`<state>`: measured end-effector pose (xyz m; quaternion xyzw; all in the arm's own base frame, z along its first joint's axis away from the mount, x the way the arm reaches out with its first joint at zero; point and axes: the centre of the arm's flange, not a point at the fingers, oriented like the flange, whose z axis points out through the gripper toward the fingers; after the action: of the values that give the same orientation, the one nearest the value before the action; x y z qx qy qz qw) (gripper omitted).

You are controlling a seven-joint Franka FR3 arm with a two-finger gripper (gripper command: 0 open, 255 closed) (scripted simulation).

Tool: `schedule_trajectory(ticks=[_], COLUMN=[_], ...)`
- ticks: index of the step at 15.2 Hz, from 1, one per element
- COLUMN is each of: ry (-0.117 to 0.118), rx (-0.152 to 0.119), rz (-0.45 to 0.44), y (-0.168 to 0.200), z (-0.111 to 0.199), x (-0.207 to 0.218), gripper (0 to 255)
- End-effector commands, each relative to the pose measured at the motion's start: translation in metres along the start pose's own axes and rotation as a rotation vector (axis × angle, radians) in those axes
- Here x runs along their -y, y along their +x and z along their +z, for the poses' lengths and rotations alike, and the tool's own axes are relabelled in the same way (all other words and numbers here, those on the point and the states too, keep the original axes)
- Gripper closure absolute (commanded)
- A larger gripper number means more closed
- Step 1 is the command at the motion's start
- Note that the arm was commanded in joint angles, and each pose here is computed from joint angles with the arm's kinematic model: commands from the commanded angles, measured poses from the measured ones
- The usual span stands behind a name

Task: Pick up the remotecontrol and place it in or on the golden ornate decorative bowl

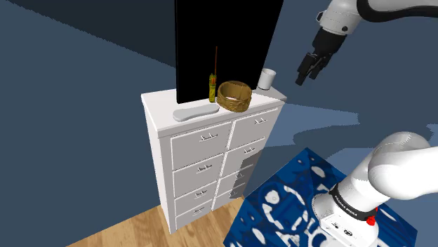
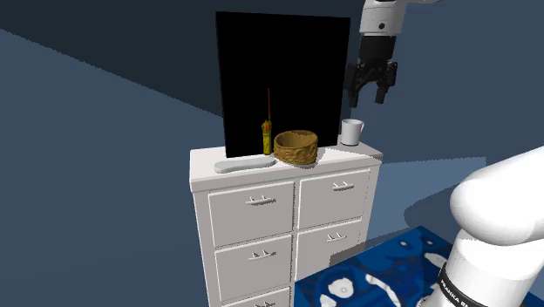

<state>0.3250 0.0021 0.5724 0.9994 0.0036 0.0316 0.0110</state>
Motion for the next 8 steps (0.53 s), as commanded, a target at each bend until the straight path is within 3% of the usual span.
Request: schedule_trajectory(ticks=[1, 8], ry=[0.0, 0.017], rx=[0.0, 0.009], rz=[0.0, -0.274], y=[0.0, 0.082], z=[0.0, 0.044], x=[0.0, 0.009], gripper=[0, 0])
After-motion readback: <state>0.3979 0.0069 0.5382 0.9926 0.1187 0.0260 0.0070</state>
